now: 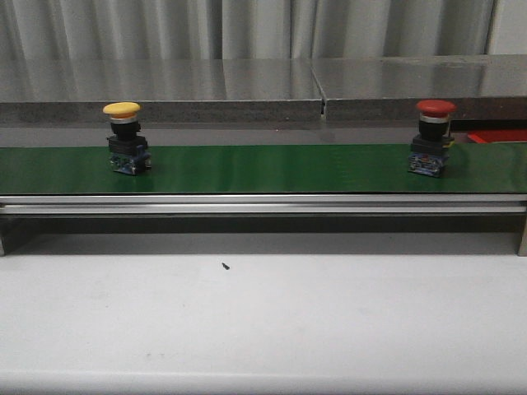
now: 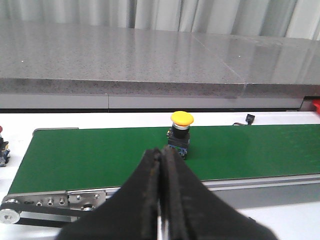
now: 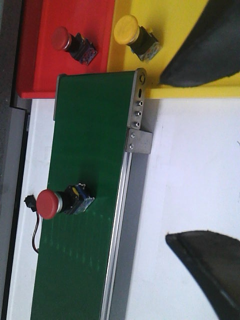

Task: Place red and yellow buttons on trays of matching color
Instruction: 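Lower the right gripper onto the red button at the conveyor end, then carry the red button into the red tray with the right gripper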

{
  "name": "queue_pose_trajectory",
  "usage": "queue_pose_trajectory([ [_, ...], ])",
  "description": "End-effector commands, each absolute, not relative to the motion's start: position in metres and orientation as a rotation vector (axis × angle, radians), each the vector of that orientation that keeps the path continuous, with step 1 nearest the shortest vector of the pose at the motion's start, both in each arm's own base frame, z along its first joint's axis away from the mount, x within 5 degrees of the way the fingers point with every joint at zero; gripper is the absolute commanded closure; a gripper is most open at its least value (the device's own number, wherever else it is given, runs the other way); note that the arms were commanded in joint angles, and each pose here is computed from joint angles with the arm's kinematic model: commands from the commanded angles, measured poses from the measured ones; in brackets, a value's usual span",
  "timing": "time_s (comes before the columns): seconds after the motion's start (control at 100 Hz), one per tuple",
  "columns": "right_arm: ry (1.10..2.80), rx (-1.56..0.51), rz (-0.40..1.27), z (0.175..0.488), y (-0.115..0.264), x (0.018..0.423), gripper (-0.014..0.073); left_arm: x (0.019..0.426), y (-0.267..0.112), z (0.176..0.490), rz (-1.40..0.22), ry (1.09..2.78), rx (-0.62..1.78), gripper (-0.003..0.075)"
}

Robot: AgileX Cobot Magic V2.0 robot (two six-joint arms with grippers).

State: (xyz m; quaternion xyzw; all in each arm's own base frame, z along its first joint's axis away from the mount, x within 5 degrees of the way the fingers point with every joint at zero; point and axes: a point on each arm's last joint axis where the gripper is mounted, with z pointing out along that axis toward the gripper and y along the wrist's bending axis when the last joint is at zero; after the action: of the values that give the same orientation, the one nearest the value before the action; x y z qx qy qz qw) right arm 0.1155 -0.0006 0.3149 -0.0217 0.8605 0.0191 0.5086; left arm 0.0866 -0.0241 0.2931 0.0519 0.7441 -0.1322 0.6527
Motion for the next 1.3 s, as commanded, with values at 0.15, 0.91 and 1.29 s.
queue_pose_trajectory([
  [0.15,2.124,-0.015,0.053,0.317,-0.009,0.163,-0.0029,0.087,-0.022,0.306,-0.3,1.63,0.081,0.0739],
  [0.91,2.347,-0.17,0.094,0.288,-0.011,0.354,-0.0014,0.087,-0.022,0.306,-0.3,1.63,0.081,0.0739],
  [1.29,2.44,-0.193,0.124,0.267,-0.012,0.382,0.0457,0.087,-0.022,0.306,-0.3,1.63,0.081,0.0739],
])
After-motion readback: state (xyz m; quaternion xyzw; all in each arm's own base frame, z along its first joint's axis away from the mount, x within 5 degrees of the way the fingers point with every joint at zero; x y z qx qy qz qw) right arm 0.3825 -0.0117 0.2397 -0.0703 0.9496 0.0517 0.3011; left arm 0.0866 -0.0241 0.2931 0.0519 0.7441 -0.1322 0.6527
